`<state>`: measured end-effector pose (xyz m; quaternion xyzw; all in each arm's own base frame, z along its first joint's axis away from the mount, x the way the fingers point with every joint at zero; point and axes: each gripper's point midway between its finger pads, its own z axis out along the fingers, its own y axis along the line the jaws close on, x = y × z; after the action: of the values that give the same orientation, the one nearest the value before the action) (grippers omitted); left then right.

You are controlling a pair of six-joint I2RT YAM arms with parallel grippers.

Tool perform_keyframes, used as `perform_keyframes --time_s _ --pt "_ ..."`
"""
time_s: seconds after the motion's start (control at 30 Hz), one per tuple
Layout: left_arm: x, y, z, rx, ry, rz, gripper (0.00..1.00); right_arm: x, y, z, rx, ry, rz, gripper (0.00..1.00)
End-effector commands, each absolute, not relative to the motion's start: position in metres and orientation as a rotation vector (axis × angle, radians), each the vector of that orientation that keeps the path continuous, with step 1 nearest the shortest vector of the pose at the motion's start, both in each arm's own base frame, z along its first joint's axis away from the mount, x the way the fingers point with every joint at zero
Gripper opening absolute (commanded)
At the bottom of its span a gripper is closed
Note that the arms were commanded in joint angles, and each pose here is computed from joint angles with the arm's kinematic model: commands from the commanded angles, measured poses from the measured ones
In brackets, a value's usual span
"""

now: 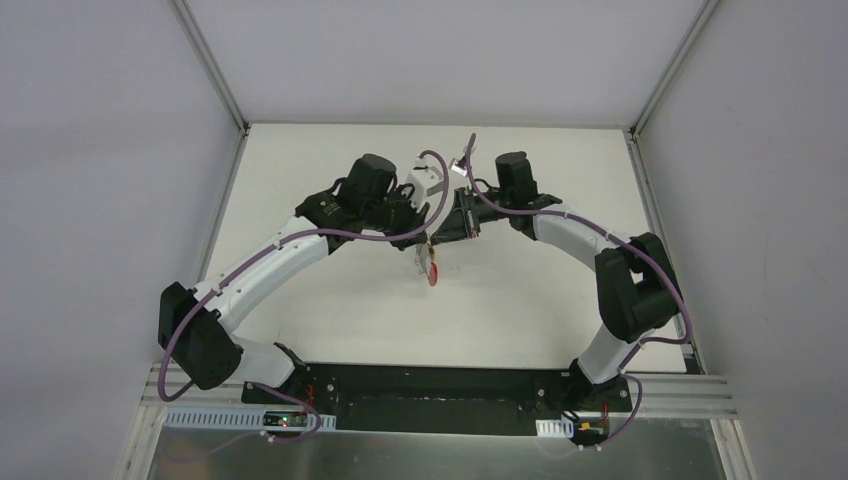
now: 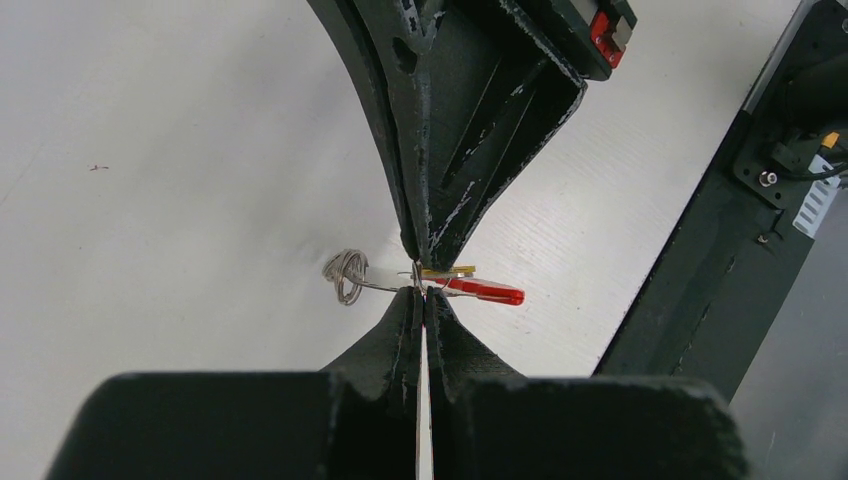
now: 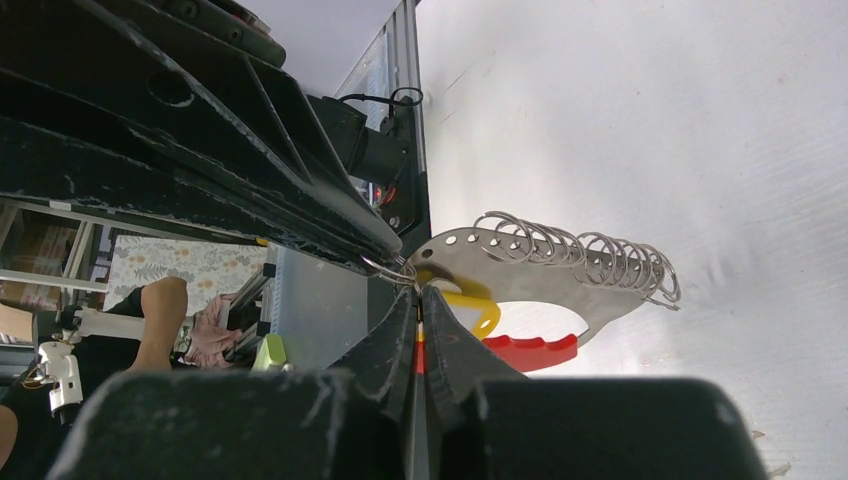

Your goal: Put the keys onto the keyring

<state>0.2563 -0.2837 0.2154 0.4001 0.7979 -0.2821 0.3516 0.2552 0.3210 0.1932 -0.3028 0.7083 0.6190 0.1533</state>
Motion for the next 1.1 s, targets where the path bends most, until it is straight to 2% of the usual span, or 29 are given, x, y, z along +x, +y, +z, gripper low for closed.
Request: perform_keyframes --time_s 0.0,0.13,0.2,0.33,1.07 --pt "0.251 -0.29 0.244 1.046 1.936 -0.822 0.0 0.262 0.325 0.209 -0.93 1.943 1.749 0.06" --pt "0.251 -0.286 0.254 1.044 1.902 -0.86 0.0 0.262 0.323 0.212 -0.93 1.936 1.756 0.21" --pt "0.249 -0.285 0.259 1.048 1.881 -0.888 0.0 0.262 0.322 0.216 -0.932 1.927 1.76 0.33" --pt "0.244 -0.285 0.265 1.069 1.834 -0.962 0.0 0.26 0.319 0.229 -0.946 1.894 1.762 0.43" --pt "0.215 -0.308 0.296 1.162 1.699 -1.328 0.0 0.226 0.284 0.289 -1.148 1.677 1.619 0.47"
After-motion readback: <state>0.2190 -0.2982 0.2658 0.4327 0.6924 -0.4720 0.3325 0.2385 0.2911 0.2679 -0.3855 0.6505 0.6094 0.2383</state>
